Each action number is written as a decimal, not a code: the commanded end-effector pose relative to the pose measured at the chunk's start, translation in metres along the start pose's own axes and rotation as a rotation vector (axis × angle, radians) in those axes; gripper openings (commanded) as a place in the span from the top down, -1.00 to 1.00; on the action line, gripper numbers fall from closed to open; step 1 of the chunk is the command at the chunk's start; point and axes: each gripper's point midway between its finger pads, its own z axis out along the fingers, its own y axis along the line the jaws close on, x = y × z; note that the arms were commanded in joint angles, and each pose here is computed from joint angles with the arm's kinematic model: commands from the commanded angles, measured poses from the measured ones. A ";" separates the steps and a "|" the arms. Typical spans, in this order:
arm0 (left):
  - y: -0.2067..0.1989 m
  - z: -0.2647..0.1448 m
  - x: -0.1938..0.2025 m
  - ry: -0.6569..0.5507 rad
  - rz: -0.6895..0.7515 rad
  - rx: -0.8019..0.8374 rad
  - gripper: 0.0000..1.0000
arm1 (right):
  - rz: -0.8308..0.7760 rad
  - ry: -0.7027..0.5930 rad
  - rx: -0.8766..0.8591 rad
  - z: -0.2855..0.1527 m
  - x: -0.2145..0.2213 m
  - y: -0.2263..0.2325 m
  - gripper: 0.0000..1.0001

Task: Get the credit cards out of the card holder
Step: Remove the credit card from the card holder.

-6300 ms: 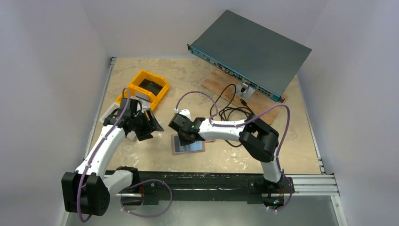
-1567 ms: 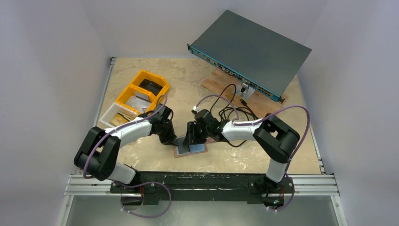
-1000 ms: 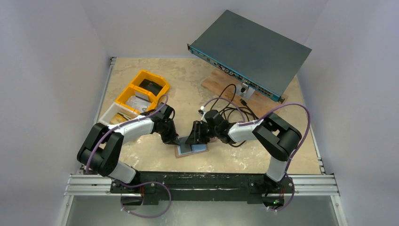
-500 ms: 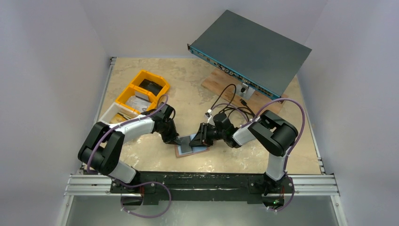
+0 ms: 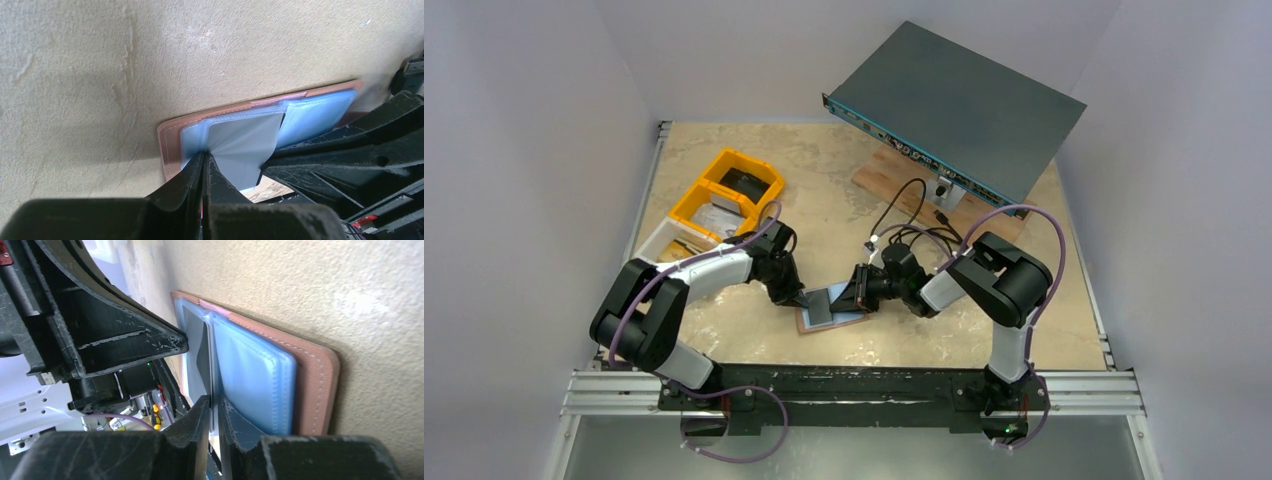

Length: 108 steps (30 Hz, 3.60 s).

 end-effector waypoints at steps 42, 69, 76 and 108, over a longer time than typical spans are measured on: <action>0.050 0.018 0.003 0.003 0.042 -0.229 1.00 | -0.156 -0.115 0.257 -0.018 -0.024 -0.015 1.00; 0.032 0.023 0.006 0.033 0.090 -0.165 1.00 | -0.127 -0.060 0.127 0.008 -0.018 0.013 0.81; 0.025 0.022 0.005 0.033 0.102 -0.149 1.00 | -0.134 -0.043 0.122 0.013 -0.013 0.015 0.76; 0.045 0.012 -0.004 -0.013 0.166 -0.284 1.00 | -0.164 -0.148 0.257 -0.018 -0.012 -0.005 1.00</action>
